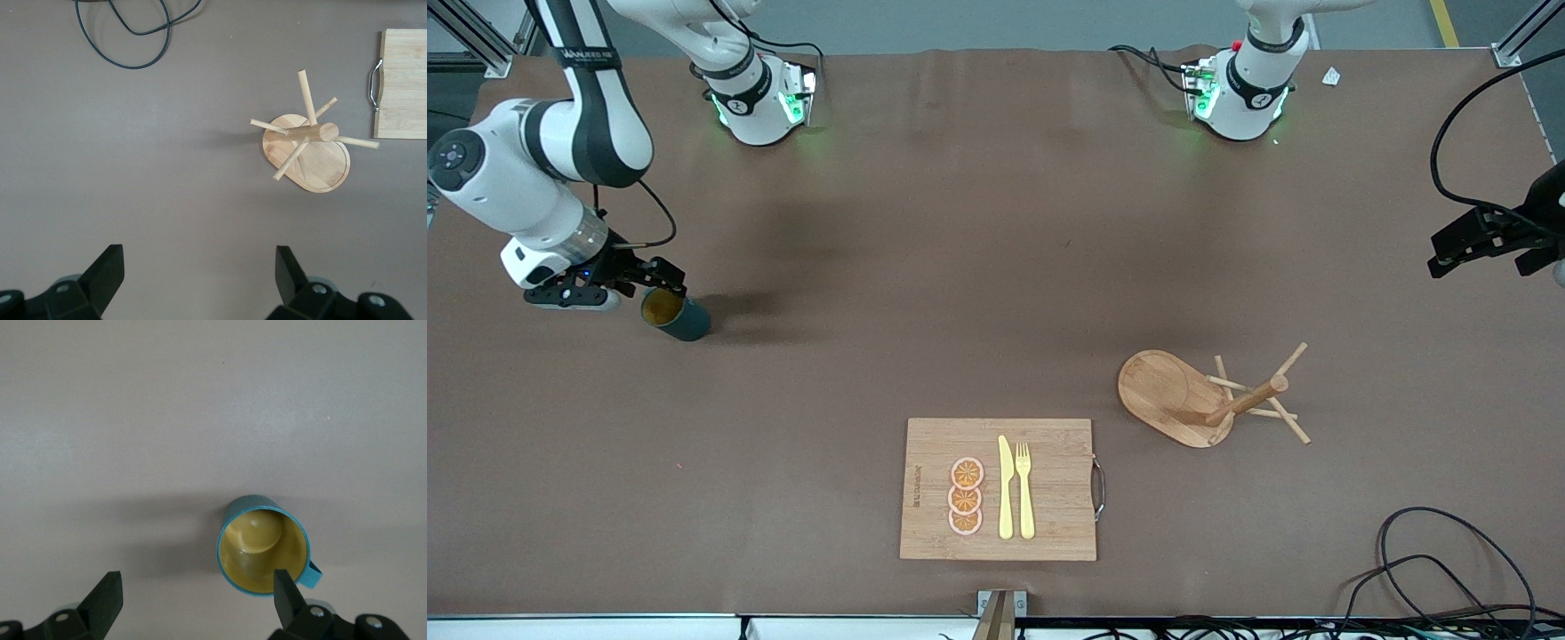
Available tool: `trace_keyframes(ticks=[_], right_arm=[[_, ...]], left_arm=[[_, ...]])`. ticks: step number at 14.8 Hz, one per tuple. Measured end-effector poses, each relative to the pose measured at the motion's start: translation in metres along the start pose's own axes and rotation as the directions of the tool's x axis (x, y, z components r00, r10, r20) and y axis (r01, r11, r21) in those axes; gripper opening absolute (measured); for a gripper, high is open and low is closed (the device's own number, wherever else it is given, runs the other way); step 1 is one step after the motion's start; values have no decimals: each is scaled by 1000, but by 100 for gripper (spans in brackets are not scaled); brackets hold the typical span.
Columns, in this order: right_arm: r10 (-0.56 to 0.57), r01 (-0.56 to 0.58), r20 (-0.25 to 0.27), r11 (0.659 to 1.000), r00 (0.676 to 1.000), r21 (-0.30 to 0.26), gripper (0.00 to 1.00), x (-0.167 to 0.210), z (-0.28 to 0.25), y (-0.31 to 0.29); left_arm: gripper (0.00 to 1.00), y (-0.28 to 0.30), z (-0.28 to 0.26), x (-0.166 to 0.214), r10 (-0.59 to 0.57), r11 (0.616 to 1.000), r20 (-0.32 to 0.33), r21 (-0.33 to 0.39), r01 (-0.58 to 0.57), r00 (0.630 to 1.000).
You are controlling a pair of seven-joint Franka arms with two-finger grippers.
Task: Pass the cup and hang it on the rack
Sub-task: 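Move the right gripper over the teal mug and lower it, then close the right gripper on the teal mug's rim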
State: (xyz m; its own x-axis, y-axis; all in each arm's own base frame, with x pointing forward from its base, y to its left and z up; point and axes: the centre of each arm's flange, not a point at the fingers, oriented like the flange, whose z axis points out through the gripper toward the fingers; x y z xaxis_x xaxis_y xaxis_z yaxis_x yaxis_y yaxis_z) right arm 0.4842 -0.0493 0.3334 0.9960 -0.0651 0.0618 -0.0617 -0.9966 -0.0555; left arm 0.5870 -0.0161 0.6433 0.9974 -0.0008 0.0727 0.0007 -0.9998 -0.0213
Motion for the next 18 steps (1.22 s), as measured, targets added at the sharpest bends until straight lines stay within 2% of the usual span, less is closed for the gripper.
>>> trace_keyframes(ticks=[9,14,18], right_arm=[[-1,1,4,1000,1000,-19,99,-1,48,-2],[-1,0,-36,1000,999,-27,97,-2,57,-1],[0,-1,-16,999,1000,-32,97,-9,76,0]], left_arm=[[100,0,0,0,0,1000,0,0,0,1000],[100,0,0,0,0,1000,0,0,0,1000],[100,0,0,0,0,1000,0,0,0,1000]])
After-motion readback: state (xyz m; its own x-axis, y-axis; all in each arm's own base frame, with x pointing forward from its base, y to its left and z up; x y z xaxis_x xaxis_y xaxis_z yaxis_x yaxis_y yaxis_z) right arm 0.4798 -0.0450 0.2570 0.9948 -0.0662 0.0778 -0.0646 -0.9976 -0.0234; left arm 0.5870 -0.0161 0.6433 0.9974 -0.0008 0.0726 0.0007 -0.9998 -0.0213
